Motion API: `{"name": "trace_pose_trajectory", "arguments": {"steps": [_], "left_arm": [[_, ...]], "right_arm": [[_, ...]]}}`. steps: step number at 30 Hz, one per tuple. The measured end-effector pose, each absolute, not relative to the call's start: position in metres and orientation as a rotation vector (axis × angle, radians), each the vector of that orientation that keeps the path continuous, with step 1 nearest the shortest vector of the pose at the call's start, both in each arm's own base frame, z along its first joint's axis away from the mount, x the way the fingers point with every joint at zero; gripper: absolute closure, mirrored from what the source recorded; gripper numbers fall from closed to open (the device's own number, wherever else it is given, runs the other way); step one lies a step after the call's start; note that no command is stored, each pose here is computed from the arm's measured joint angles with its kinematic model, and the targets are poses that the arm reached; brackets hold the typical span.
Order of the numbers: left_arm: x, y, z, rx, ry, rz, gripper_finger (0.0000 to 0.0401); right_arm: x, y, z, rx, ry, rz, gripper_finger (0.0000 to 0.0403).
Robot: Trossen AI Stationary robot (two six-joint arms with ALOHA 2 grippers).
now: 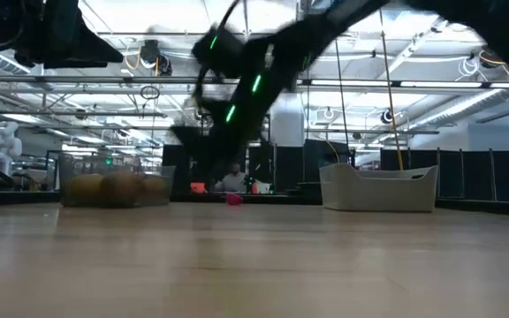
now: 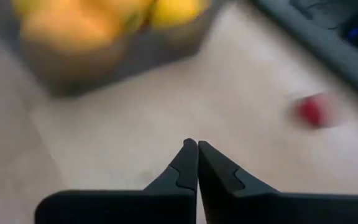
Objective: Sort produce into baskets
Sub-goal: Put the red bell pepper into the gray bin
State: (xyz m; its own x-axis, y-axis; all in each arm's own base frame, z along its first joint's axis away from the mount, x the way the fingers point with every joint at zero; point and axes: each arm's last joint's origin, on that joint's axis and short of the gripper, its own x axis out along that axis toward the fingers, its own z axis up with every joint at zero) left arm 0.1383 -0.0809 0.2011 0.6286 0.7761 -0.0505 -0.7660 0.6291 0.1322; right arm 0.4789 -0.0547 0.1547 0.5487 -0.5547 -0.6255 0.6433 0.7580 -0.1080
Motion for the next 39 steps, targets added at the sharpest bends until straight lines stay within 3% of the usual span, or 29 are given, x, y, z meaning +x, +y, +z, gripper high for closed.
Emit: {"name": "trace_pose_trajectory", "arguments": {"steps": [5,9,14,19,27,34,39], "left_arm": [[0.139,-0.081,0.201,0.091,0.102,0.885,0.0139],[0.139,-0.081,0.201,0.089,0.103,0.886,0.0139],[0.139,-0.081,0.201,0.088,0.104,0.887,0.0139],[0.139,-0.081,0.201,0.088,0.104,0.887,0.0139],[0.139,-0.081,0.201,0.088,0.105,0.887,0.0139],[0.139,-0.08,0.201,0.1,0.11,0.892,0.0139],[0.14,-0.077,0.201,0.105,0.114,0.913,0.0139]], "right_arm": [[0.431,-0.064,0.249,0.191,0.782,-0.593,0.0402],[0.385,-0.07,0.296,0.295,0.905,-0.416,0.0402],[0.346,-0.086,0.33,0.315,0.893,-0.525,0.0402],[0.352,-0.08,0.315,0.354,0.821,-0.529,0.0402],[0.37,-0.066,0.238,0.415,0.601,-0.478,0.0396],[0.383,-0.119,0.228,0.515,0.641,-0.485,0.0327],[0.404,-0.164,0.222,0.485,0.822,-0.389,0.0271]]}}
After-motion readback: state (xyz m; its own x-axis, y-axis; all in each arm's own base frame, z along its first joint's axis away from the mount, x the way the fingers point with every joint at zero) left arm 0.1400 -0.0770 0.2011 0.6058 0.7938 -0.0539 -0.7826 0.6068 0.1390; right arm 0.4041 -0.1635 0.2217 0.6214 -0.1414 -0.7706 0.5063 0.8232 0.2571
